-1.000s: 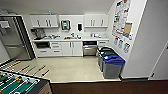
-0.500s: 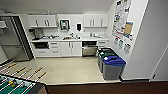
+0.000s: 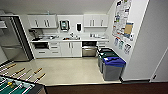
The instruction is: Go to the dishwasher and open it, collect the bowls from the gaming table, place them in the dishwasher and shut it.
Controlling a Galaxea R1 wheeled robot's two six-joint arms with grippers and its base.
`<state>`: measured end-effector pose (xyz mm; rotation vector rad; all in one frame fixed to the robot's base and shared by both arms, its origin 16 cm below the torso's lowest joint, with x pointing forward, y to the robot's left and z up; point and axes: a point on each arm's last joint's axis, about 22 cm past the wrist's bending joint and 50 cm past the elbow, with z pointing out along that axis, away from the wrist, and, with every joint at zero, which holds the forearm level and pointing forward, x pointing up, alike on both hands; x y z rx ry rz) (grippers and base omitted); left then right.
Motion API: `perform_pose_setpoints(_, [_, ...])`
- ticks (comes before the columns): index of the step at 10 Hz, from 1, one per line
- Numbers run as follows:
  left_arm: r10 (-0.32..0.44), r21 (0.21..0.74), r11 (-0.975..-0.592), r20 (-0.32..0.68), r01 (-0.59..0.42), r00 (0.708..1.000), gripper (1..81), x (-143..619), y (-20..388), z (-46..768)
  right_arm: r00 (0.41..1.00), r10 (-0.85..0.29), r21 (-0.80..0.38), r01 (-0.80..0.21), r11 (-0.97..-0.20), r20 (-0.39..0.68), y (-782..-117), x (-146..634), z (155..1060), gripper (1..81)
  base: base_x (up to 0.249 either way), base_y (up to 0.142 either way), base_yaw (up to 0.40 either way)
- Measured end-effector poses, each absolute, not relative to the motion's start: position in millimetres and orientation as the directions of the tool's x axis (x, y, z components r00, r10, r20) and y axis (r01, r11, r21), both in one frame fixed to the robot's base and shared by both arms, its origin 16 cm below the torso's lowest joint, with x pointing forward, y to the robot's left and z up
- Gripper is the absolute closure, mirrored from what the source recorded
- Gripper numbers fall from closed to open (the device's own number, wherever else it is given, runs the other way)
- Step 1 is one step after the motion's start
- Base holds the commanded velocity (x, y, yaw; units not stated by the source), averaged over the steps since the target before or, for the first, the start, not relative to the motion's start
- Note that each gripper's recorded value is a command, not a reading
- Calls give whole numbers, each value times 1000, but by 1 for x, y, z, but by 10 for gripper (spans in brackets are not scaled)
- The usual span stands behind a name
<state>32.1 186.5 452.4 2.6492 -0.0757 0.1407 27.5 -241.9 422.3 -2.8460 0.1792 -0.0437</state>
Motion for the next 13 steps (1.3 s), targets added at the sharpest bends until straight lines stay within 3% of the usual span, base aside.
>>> perform_pose_setpoints(13, [-28, 466, -881, 114, -79, 993, 811, 33, 186, 453, 992, -127, -289, -117, -950, 14, -241, 30, 423, 811, 99, 0, 0])
